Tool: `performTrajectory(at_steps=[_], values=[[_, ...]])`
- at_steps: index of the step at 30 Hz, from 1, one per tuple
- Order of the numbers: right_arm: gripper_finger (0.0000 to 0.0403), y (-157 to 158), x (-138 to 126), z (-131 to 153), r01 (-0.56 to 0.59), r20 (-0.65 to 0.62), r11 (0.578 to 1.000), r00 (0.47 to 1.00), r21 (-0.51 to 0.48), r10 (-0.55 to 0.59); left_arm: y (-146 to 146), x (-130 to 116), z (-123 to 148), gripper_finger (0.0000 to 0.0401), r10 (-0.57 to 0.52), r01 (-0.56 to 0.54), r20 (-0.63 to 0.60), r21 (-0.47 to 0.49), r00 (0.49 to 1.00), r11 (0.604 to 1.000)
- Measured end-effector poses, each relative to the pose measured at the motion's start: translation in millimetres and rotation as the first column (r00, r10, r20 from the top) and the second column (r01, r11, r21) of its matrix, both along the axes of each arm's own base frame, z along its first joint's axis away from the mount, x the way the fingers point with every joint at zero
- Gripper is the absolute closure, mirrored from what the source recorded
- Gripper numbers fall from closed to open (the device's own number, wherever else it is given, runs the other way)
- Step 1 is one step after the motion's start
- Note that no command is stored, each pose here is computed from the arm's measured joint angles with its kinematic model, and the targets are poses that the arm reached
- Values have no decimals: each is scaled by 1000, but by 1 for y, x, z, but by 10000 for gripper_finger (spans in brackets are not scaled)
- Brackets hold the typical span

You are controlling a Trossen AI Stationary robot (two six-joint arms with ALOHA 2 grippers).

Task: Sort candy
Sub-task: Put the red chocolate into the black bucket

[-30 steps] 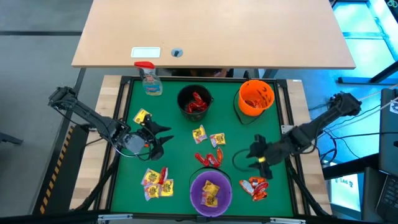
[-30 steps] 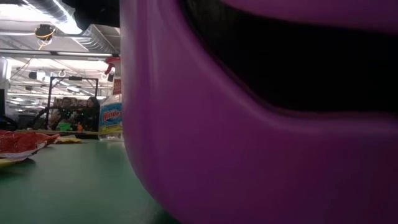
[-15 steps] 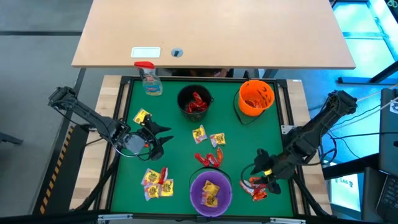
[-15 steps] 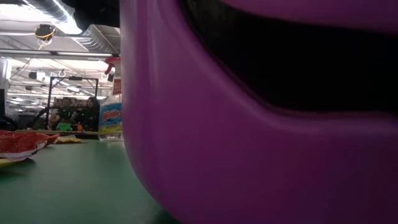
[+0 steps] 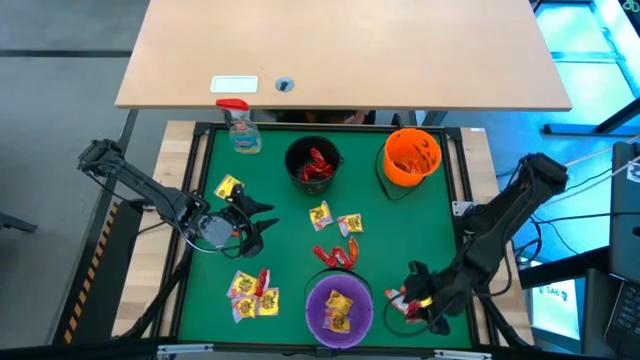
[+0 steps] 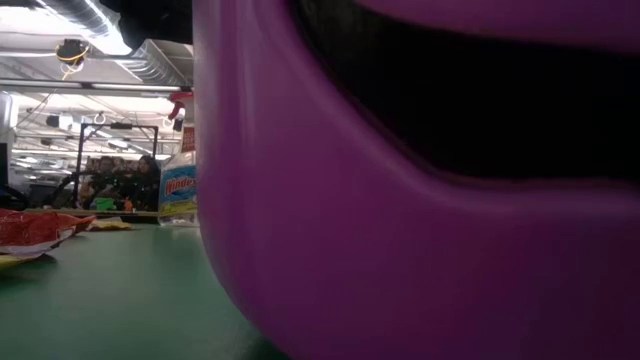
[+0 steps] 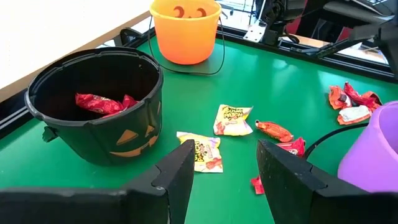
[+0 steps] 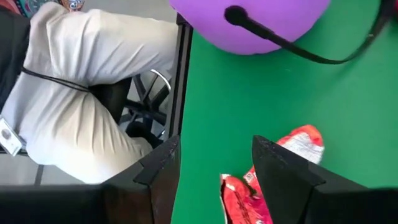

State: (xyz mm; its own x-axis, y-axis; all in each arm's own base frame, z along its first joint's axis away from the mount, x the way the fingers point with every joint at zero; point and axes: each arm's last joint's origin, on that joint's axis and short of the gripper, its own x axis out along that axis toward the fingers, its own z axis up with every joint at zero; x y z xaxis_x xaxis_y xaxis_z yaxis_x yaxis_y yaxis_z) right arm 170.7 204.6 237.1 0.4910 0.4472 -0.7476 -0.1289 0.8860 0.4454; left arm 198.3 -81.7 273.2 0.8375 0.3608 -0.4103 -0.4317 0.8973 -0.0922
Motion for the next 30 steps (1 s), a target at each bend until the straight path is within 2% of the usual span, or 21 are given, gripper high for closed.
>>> performTrajectory(at_steps=[16,30], values=[[208,16,10,-25,-36,-75,999,997,8,36,0,0,0,238,-3,3,-1,-2,1000,1000],[208,18,9,-25,-51,-83,999,995,12,52,0,0,0,238,-3,3,-1,-2,1000,1000]])
